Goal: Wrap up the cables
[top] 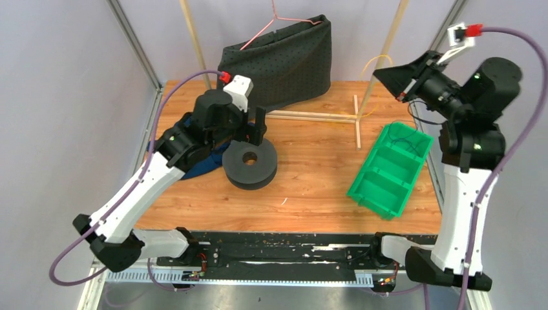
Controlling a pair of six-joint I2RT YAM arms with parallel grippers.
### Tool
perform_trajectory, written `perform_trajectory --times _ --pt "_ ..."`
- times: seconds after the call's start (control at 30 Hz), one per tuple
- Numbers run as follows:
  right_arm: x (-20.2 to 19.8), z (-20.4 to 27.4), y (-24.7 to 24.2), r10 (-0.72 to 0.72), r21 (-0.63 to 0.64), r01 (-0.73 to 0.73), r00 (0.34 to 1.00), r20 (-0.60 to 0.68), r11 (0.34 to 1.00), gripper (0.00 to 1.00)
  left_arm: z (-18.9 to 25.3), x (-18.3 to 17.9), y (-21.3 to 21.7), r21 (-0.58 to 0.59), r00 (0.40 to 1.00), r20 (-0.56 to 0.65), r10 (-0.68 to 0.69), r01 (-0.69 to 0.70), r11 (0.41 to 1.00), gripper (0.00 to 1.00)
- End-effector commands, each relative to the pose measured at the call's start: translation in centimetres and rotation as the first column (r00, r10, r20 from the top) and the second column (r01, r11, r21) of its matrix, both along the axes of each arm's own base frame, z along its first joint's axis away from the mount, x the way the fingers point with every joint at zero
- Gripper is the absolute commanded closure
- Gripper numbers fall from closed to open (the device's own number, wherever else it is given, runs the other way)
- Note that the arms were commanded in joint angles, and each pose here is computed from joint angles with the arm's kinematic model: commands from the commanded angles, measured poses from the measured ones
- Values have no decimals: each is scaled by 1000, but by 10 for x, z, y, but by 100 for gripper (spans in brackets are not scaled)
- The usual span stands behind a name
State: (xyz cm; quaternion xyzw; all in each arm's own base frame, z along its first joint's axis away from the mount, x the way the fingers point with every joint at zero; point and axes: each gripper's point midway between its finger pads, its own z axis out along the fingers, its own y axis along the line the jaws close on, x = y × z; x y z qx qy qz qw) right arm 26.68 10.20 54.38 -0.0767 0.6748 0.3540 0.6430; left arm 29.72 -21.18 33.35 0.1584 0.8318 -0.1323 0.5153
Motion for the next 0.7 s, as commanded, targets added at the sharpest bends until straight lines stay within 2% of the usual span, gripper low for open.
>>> perform_trajectory --times 0.0,0.07,0.17,0.27,0.3,0.53,0.67 --pt "-7 -18 42 249 100 -240 965 -82 965 99 30 -34 -16 -93 982 25 -186 188 978 1" --pt "-12 -45 60 354 99 -341 919 -174 935 99 48 -45 -28 -159 965 43 -257 261 952 1" --pt "-16 -79 72 415 117 -398 861 -293 910 99 72 -69 -65 -301 891 79 -447 449 841 1" --pt "-23 -89 87 461 128 -444 829 -317 887 99 81 -76 -96 -433 836 102 -539 525 733 2" --pt "-24 -92 92 468 131 -451 822 -325 883 99 81 -76 -104 -461 830 102 -549 528 713 2" --pt "-28 -105 126 514 149 -498 768 -382 854 99 77 -72 -137 -474 838 144 -527 526 706 2" --pt "-32 -109 138 546 166 -528 732 -407 833 99 75 -68 -145 -477 841 126 -526 516 711 5"
